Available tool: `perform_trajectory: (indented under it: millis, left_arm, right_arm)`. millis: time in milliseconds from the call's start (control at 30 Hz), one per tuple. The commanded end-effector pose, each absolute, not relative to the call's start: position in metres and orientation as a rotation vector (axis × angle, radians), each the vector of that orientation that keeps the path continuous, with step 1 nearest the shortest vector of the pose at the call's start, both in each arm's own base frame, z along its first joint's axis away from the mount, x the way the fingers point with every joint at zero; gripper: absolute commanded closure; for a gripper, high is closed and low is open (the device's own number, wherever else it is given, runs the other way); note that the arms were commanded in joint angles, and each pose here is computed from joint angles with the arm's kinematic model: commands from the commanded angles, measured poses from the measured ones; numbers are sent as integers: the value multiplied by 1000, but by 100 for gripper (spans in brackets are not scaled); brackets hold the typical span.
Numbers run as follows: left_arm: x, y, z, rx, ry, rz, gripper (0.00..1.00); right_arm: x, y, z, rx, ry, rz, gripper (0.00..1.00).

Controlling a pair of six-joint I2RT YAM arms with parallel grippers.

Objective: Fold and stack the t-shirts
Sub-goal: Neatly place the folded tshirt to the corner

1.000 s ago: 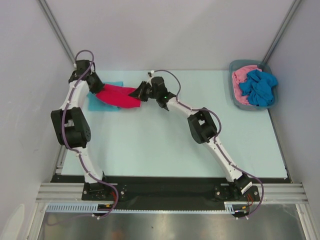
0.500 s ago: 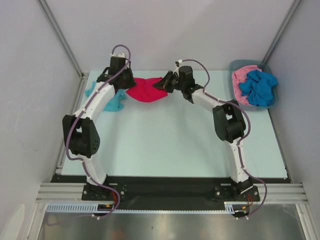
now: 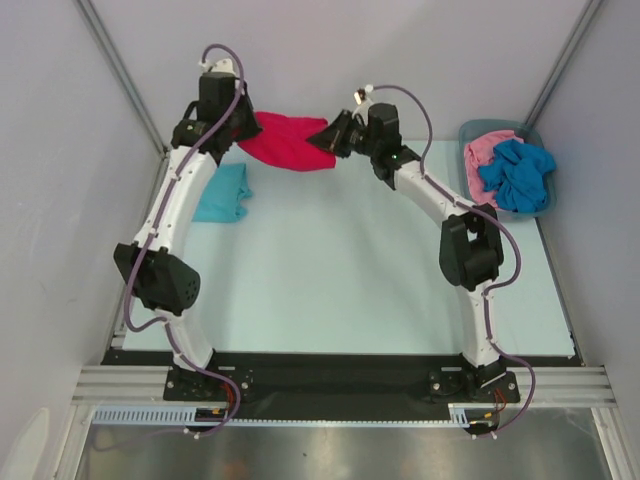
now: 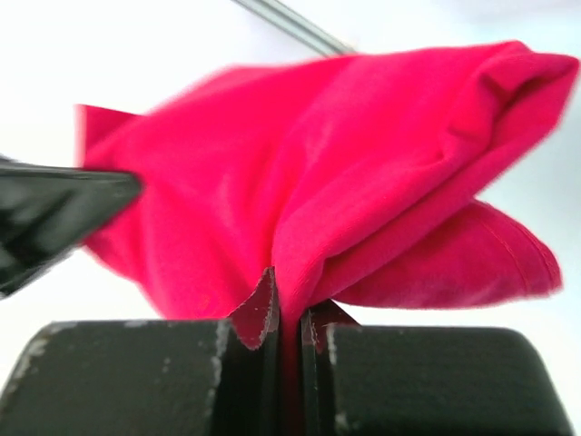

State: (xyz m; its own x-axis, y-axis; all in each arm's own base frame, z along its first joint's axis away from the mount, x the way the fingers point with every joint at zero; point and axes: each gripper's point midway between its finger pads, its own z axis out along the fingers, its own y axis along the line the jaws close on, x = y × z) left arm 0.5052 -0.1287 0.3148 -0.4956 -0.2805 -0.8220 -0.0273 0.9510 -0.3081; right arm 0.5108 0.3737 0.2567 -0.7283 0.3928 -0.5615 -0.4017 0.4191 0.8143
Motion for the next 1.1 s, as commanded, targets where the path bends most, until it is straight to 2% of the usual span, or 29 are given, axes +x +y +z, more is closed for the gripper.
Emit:
perform_trajectory:
  millis: [0,133,267,700,933,1067]
  left_arm:
    - [504,-88,380,-244,1932,-236,100]
    - [500,-65,403,-263,1888,-189,100]
    - [498,-19,375,-355,1923,-131,100]
    - [501,119,283,-641,1975,47,100]
    - [512,134,224,-665,2075,113,99]
    - [523,132,219,-653,2075,87,100]
  right_arm:
    - [505,384,353,-144,1712,1456,100]
    - [507,402,376,-176,1663,1490,100]
    - [512,431,364,-188,1668,1542,100]
    - [495,536,203,-170,1795,1736,100]
    - [504,543,152,-105,1808,1786,100]
    - [522,532,145,-63,1787,1783,100]
